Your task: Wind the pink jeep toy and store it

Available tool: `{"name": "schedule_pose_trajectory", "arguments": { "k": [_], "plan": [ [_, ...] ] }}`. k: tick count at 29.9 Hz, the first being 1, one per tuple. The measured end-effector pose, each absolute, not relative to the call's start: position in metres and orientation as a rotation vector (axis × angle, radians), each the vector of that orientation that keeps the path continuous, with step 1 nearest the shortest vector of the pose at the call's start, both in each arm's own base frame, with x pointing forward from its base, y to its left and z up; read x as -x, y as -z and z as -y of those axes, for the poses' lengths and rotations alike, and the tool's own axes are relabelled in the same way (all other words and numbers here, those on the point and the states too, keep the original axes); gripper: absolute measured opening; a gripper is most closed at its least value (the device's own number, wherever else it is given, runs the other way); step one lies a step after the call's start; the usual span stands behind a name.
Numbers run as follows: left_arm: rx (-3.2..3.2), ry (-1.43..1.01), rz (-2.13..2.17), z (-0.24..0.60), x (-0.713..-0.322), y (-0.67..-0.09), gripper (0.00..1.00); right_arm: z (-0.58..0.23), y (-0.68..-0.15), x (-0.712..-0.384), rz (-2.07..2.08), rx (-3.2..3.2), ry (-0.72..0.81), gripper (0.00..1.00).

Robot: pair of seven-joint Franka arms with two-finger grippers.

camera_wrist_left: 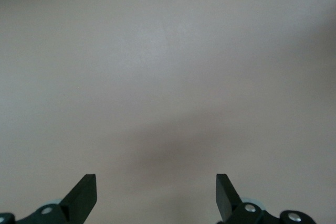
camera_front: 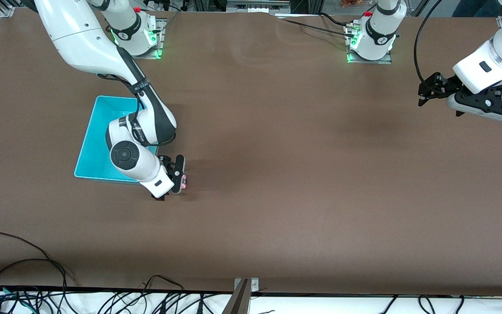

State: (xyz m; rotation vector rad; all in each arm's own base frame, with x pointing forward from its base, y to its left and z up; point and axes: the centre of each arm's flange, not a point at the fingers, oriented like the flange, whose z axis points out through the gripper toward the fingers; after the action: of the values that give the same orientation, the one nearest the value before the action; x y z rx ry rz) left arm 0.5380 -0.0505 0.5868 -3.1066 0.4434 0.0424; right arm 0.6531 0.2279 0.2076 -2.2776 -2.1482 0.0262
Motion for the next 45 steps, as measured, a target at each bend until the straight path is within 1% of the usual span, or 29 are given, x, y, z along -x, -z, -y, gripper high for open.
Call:
{"name": "schedule_pose_trajectory", "arguments": {
  "k": [1,2,3,4,5,6,8,9,16,21,29,35,45],
  "plan": [
    [3.106,-0.04,-0.444,0.051,-0.539,-0.587,1.0,-0.228,-0.205,-0.653,2.149,2.276,-0.026,0.93],
    [3.106,-0.037,-0.445,0.051,-0.539,-0.588,1.0,-0.228,-0.203,-0.653,2.15,2.274,-0.027,0.82],
    [3.106,-0.036,-0.445,0.051,-0.54,-0.588,1.0,-0.228,-0.201,-0.652,2.152,2.272,-0.029,0.82],
    [3.106,-0.034,-0.446,0.051,-0.54,-0.589,1.0,-0.228,-0.199,-0.652,2.157,2.268,-0.032,0.71],
    [3.106,-0.032,-0.447,0.051,-0.541,-0.589,1.0,-0.228,-0.198,-0.652,2.164,2.263,-0.035,0.66],
    [3.106,-0.031,-0.447,0.051,-0.541,-0.589,1.0,-0.228,-0.197,-0.652,2.169,2.258,-0.037,0.63],
    [3.106,-0.03,-0.448,0.051,-0.542,-0.589,1.0,-0.228,-0.197,-0.652,2.179,2.25,-0.038,0.53],
    [3.106,-0.029,-0.449,0.051,-0.542,-0.59,1.0,-0.227,-0.197,-0.652,2.184,2.245,-0.037,0.51],
    [3.105,-0.031,-0.458,0.051,-0.543,-0.589,1.0,-0.227,-0.203,-0.655,2.2,2.239,-0.018,0.51],
    [3.103,-0.034,-0.474,0.051,-0.544,-0.588,1.0,-0.232,-0.223,-0.657,2.213,2.24,0.014,0.51],
    [3.099,-0.059,-0.509,0.058,-0.549,-0.577,1.0,-0.234,-0.283,-0.653,2.222,2.236,-0.013,0.51],
    [3.094,0.015,-0.531,0.067,-0.554,-0.598,1.0,-0.22,-0.341,-0.646,2.169,2.26,-0.054,0.51],
    [3.098,0.014,-0.507,0.058,-0.556,-0.603,1.0,-0.128,-0.431,-0.63,1.934,2.347,-0.162,0.51]
  ]
}}
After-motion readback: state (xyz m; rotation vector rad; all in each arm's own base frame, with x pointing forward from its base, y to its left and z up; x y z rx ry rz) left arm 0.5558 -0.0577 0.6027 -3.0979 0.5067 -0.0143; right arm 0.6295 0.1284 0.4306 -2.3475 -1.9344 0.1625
